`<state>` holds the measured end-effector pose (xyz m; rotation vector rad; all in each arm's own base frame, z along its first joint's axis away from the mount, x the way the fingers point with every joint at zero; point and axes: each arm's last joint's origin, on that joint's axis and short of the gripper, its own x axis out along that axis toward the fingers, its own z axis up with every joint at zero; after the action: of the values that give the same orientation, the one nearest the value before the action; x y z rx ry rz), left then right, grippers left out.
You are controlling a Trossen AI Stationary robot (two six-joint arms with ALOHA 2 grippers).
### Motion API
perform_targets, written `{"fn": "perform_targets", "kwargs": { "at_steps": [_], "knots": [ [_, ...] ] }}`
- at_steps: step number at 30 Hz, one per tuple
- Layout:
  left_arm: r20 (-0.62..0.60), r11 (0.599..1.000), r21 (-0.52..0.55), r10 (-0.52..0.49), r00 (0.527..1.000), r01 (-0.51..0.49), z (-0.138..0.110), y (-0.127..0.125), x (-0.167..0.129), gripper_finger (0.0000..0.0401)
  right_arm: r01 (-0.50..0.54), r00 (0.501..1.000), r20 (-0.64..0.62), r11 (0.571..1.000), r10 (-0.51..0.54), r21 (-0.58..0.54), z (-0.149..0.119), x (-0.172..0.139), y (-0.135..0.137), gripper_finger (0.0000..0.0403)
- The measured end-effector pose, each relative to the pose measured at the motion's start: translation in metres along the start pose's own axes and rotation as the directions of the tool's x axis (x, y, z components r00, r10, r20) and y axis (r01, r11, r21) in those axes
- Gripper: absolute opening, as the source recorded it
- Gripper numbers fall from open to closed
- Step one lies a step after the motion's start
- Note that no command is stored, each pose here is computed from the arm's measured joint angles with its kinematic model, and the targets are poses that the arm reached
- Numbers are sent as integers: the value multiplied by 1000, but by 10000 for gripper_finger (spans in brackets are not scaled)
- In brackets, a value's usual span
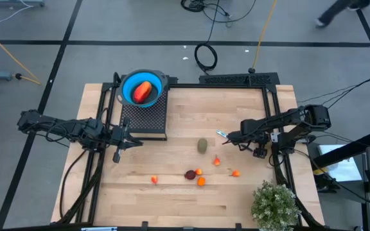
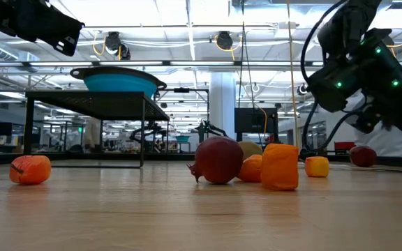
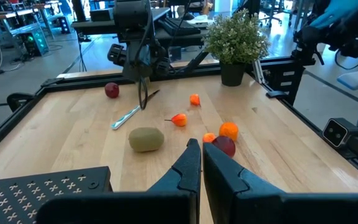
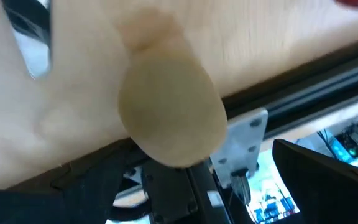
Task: Pick & Place Fruit
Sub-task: Put the brown kiwi into the blue strainer bowl on the shelf
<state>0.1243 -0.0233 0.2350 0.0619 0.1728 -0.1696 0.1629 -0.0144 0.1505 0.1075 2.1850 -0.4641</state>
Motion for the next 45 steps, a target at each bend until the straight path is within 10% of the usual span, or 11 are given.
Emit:
{"fn": "perform_targets", "kwargs": {
  "at_steps": [15,33,45],
  "knots": [
    [0,1000,-2,0,1000,0,0,0,0,19,-47,998,49,999,48,-12,5,0,3,387],
    [0,1000,-2,1,1000,-1,0,0,0,19,-46,997,57,999,45,12,6,0,3,197],
    [0,1000,0,0,1000,0,0,0,0,19,8,996,83,1000,-10,26,4,-26,-3,178]
  ]
}}
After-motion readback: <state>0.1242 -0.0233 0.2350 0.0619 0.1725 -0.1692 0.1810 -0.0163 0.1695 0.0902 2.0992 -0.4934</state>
